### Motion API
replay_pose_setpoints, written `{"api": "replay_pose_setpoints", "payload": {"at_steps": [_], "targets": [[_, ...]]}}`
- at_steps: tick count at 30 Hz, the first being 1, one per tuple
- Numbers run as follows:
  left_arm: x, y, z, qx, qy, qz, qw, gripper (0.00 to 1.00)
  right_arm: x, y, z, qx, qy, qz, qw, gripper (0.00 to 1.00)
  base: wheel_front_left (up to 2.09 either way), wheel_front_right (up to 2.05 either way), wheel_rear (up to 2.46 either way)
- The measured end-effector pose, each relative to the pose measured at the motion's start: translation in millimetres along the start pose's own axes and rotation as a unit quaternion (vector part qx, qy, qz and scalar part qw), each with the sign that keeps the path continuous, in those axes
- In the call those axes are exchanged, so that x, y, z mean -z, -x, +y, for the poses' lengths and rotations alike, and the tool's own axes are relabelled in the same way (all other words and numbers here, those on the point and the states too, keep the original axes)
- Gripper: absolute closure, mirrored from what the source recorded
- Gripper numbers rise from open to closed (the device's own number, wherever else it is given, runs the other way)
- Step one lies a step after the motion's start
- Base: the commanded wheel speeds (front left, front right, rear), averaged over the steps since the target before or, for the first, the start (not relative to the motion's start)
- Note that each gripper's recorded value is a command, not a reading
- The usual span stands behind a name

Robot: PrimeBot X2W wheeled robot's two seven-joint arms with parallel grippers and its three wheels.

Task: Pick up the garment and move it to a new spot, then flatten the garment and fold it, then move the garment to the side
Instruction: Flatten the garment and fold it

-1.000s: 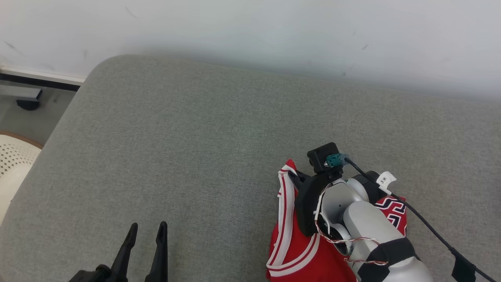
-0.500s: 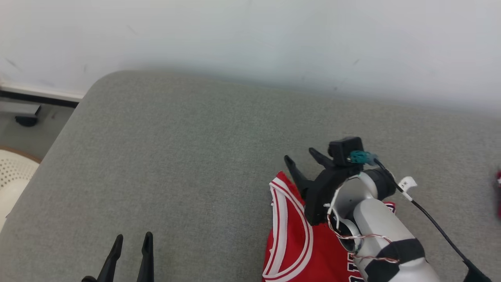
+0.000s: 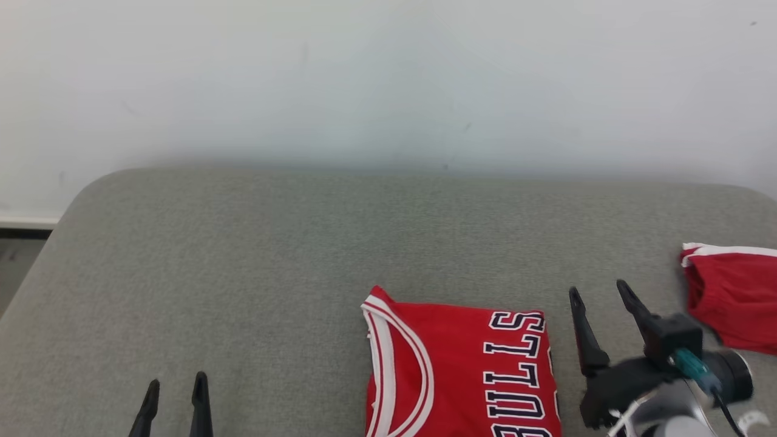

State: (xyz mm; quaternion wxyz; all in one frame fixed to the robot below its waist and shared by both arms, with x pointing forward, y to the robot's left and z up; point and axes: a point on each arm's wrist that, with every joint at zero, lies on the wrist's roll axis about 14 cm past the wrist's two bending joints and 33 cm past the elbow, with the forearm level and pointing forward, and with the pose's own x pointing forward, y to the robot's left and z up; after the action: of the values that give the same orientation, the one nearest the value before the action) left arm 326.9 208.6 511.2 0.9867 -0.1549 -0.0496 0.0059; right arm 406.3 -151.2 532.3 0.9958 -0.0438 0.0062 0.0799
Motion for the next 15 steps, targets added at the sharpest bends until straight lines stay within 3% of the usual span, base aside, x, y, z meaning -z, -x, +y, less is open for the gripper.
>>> {"api": "replay_pose_setpoints", "payload": {"at_steps": [5,15], "targets": [[3,-7,-4,0.010,-0.037,0.007,0.999,0.00,12,38,-33,0.044,0.004,-0.004,0.999,0.00,0.00,0.00,0.00],[13,-9,-8,0.021,-0.076,0.025,0.997,0.00,28,71,-48,0.070,0.001,0.004,0.998,0.00,0.00,0.00,0.00]]}}
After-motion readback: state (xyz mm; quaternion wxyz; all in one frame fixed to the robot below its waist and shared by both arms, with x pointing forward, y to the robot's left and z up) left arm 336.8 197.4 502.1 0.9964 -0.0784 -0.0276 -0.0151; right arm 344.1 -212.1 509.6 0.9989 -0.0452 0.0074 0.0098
